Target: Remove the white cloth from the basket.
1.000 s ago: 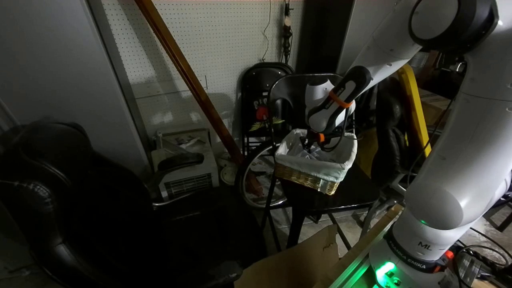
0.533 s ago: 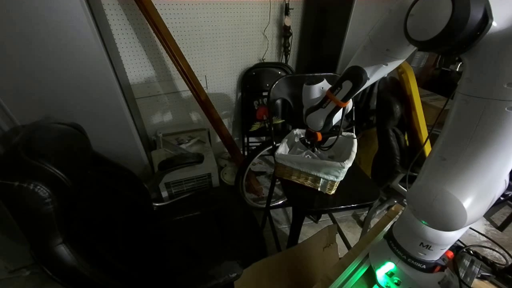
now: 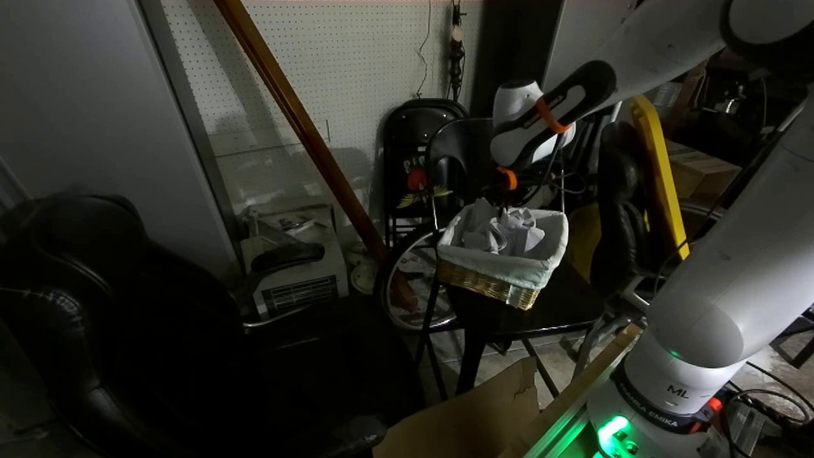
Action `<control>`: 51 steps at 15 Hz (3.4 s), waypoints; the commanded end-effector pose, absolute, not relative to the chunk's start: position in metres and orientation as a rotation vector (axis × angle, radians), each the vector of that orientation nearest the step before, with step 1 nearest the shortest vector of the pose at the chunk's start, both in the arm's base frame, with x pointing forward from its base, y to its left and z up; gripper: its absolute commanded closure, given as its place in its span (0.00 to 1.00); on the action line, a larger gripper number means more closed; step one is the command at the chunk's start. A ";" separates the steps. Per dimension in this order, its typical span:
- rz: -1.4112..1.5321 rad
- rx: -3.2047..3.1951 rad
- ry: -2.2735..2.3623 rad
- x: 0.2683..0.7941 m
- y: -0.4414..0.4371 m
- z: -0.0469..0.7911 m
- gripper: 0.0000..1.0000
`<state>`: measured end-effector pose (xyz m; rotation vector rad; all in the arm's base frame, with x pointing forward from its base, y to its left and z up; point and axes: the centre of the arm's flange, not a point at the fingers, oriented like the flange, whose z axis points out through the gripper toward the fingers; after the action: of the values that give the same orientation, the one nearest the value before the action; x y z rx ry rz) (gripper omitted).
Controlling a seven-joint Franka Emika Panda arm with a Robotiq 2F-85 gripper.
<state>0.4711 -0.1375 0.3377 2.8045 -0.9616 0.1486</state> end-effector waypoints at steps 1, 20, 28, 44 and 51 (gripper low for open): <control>0.314 2.840 -1.061 0.457 -0.137 0.435 0.98; 0.803 2.516 -1.528 0.432 -0.211 0.535 0.98; 0.607 2.348 -1.593 0.443 -0.239 0.449 0.98; 0.224 2.230 -1.654 0.461 -0.295 0.312 0.98; 0.150 2.221 -1.641 0.464 -0.295 0.293 0.60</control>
<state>0.4563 -0.2914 0.2936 2.2312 -1.6236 0.1851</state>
